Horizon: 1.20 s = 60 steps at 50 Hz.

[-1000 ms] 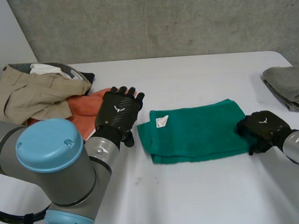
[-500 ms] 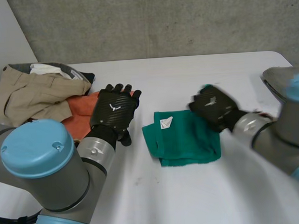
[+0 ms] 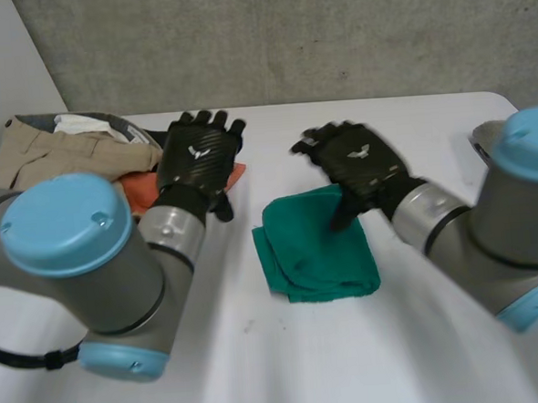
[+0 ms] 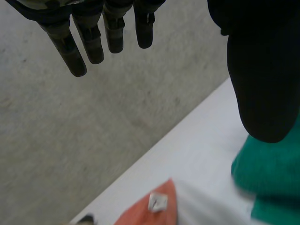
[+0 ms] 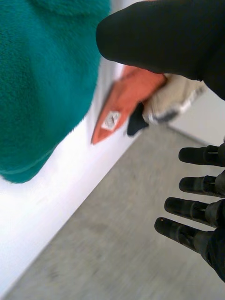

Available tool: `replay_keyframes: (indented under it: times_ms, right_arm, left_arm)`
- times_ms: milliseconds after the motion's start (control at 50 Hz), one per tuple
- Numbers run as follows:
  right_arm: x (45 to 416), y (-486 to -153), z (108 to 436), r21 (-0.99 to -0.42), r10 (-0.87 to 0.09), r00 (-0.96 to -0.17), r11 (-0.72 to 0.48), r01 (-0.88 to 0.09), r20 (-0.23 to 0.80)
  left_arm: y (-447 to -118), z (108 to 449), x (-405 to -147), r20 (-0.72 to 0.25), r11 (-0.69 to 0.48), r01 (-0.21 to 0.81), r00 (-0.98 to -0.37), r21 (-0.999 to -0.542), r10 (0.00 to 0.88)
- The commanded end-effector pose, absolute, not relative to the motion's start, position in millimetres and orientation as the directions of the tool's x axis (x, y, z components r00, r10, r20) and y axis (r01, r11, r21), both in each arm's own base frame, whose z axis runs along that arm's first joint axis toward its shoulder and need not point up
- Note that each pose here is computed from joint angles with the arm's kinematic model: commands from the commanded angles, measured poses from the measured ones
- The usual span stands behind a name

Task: Fold the laundry.

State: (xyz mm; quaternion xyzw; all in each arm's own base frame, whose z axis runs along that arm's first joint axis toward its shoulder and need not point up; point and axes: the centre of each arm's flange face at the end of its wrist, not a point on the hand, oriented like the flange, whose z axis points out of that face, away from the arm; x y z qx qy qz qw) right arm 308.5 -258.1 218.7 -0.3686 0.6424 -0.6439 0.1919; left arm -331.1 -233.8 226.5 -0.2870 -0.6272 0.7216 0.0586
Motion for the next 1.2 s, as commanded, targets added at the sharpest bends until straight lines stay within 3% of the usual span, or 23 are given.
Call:
replay_keyframes:
  times_ms: [20,140,200,340,440,560,640,740,840,960,1040,1100,1200]
  right_arm:
    - [261,-281,218,-0.967,-0.572,-0.819,0.183,-0.176,0.041]
    - [263,-295,189,-0.943,-0.564,-0.826,0.267,-0.201,0.016]
    - [266,-300,182,-0.936,-0.566,-0.824,0.287,-0.202,0.004]
    - [273,-306,158,-0.916,-0.594,-0.804,0.329,-0.230,-0.011]
    - [287,-302,139,-0.902,-0.633,-0.774,0.339,-0.266,-0.009]
    - [292,-305,121,-0.887,-0.657,-0.752,0.316,-0.337,0.051]
    - [291,-307,120,-0.876,-0.654,-0.745,0.275,-0.397,0.132]
    - [293,-303,153,-0.895,-0.645,-0.736,0.184,-0.407,0.203]
    - [287,-288,187,-0.917,-0.635,-0.738,0.114,-0.382,0.229]
    - [288,-255,186,-0.927,-0.659,-0.712,0.056,-0.370,0.244]
    - [294,-228,166,-0.923,-0.694,-0.667,0.007,-0.385,0.272]
    - [297,-214,151,-0.922,-0.709,-0.643,-0.025,-0.387,0.289]
    - [306,-209,121,-0.912,-0.728,-0.618,-0.026,-0.410,0.299]
  left_arm:
    - [-229,222,-377,-0.226,-0.180,0.146,-0.771,-0.973,0.596]
    - [-224,183,-406,-0.207,-0.096,0.195,-0.702,-0.976,0.681]
    - [-228,168,-410,-0.211,-0.061,0.232,-0.702,-0.971,0.681]
    - [-236,139,-396,-0.306,0.021,0.395,-0.743,-0.919,0.595]
    - [-232,130,-387,-0.438,-0.015,0.530,-0.685,-0.848,0.583]
    - [-225,119,-381,-0.469,-0.013,0.576,-0.651,-0.817,0.597]
    - [-225,122,-382,-0.472,-0.021,0.576,-0.648,-0.817,0.597]
    - [-225,138,-384,-0.469,-0.047,0.550,-0.659,-0.834,0.588]
    - [-228,183,-378,-0.456,-0.102,0.486,-0.697,-0.868,0.553]
    - [-232,227,-364,-0.432,-0.173,0.412,-0.700,-0.895,0.568]
    - [-223,251,-363,-0.416,-0.245,0.342,-0.640,-0.907,0.646]
    - [-214,262,-365,-0.392,-0.279,0.280,-0.560,-0.919,0.730]
    - [-201,264,-366,-0.291,-0.216,0.214,-0.439,-0.953,0.850]
